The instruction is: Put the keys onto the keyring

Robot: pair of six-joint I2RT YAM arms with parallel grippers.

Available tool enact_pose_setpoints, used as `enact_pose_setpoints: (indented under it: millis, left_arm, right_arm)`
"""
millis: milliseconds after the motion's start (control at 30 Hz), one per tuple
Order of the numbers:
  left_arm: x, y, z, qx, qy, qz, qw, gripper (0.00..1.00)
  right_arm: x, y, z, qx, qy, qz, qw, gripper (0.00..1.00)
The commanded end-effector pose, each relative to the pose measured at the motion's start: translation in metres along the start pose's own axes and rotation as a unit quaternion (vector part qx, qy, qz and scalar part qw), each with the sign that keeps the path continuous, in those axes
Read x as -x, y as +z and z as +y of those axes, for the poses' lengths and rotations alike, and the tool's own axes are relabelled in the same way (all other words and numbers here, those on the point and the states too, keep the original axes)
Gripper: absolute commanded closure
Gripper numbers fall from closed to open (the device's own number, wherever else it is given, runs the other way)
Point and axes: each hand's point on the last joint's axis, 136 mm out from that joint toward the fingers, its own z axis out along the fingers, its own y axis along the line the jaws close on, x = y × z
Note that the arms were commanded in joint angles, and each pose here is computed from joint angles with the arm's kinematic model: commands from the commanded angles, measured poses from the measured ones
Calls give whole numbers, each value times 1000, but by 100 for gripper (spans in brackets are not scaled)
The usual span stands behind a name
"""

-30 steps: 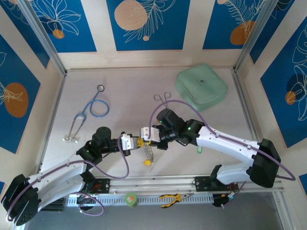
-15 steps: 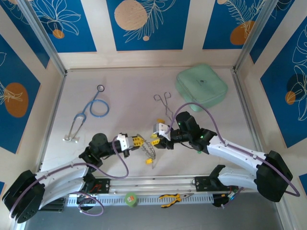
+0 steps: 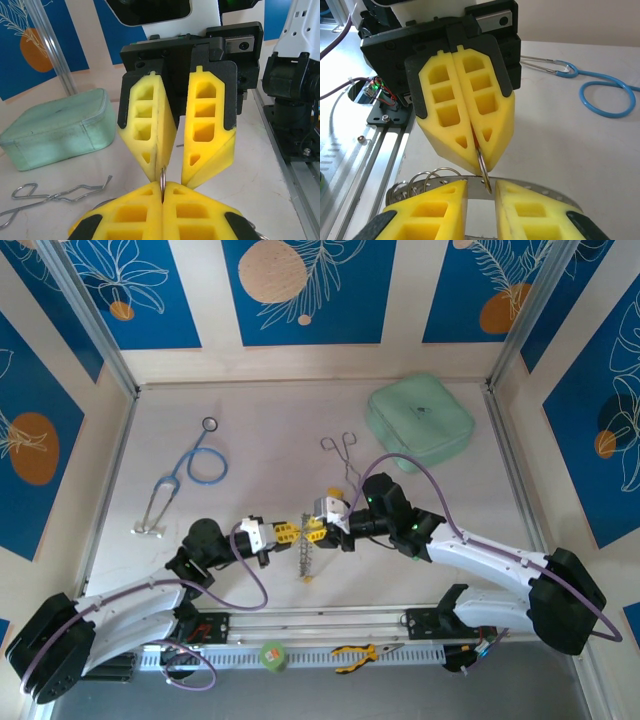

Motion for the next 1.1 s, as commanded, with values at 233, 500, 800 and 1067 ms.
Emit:
enact_pose_setpoints:
  millis: [233, 500, 800, 1067]
  left_arm:
    - [17, 3, -5, -18, 17, -38, 999, 100]
    - [7, 3, 2, 2, 15, -11, 1000, 72]
    - [-6, -3, 1, -11, 51, 78, 996, 77]
    - [-9, -2, -1, -24, 55, 101, 993, 85]
  right_arm:
    - [9, 4, 5, 20, 6, -17, 1000, 94]
    - [6, 1, 1, 10, 0, 21, 1000, 100]
    - [-6, -3, 4, 12, -45, 163, 985, 100]
    - [12, 5, 4, 21, -69, 186, 980, 100]
